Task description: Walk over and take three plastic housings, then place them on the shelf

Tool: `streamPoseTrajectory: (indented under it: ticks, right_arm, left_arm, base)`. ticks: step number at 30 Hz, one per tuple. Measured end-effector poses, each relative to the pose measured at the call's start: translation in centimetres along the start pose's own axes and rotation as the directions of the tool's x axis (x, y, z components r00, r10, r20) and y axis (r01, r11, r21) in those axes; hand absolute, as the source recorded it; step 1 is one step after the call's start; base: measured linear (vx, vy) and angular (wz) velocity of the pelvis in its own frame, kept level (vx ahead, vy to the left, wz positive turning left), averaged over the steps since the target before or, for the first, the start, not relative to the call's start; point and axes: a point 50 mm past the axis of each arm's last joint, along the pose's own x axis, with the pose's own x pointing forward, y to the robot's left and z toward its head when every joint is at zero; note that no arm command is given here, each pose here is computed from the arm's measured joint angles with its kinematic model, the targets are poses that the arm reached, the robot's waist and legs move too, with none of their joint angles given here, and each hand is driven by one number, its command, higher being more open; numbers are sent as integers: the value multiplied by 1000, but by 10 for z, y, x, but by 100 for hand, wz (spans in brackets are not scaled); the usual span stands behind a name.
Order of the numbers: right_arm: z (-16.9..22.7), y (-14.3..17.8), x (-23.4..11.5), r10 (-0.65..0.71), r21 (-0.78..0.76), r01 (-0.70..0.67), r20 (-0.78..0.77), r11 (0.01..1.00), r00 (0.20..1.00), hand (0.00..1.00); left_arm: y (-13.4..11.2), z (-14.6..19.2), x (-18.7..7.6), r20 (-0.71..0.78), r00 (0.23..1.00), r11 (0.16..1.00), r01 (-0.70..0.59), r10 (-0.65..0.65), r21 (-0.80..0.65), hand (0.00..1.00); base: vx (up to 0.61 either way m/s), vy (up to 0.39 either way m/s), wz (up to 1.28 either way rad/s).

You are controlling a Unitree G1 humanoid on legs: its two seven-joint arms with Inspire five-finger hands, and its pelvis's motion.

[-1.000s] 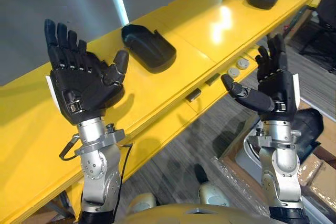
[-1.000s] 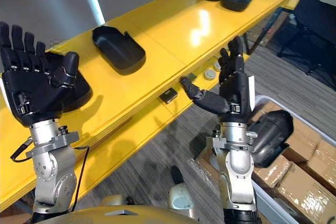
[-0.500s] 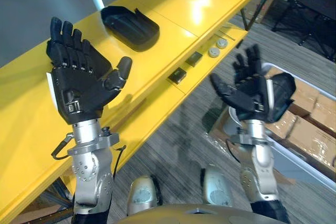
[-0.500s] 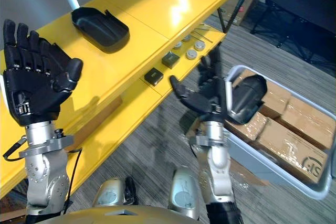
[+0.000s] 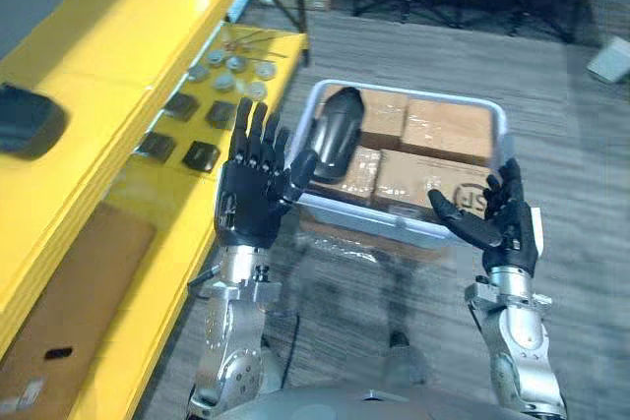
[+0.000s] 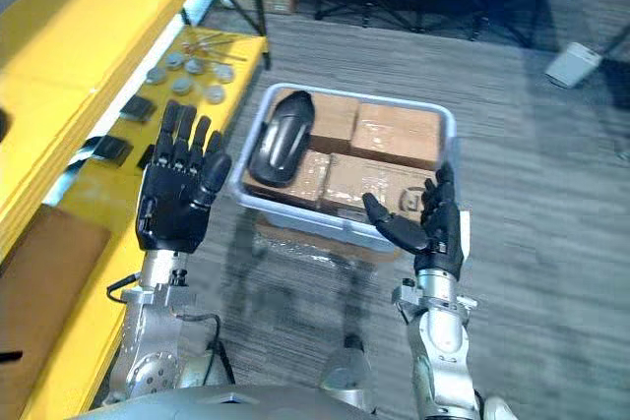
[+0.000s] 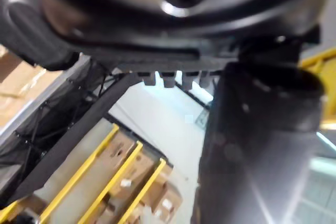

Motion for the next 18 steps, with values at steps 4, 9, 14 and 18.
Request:
streamPoseTrajectory:
  ticks: [4, 9, 14, 18]
  right_arm:
    - [-7, 19, 6, 20, 44, -18, -51, 999, 999, 100]
    - [-48, 31, 31, -87, -15, 86, -221, 996, 971, 100]
    - [-31, 30, 83, -201, -1, 204, -170, 979, 965, 100]
    - [30, 17, 137, -264, 9, 264, 10, 965, 965, 100]
  left_arm:
    - [1, 2, 0, 6, 1000, 1000, 14, -14, 12, 100]
    - [-3, -1, -1, -59, 987, 988, 151, -148, 42, 100]
    - [-7, -3, 6, -138, 955, 953, 279, -262, 121, 100]
    - [-20, -16, 11, -218, 914, 920, 373, -342, 120, 100]
  base:
    - [-28, 16, -19]
    - [-115, 131, 2]
    - [-170, 72, 32]
    - [-140, -9, 23]
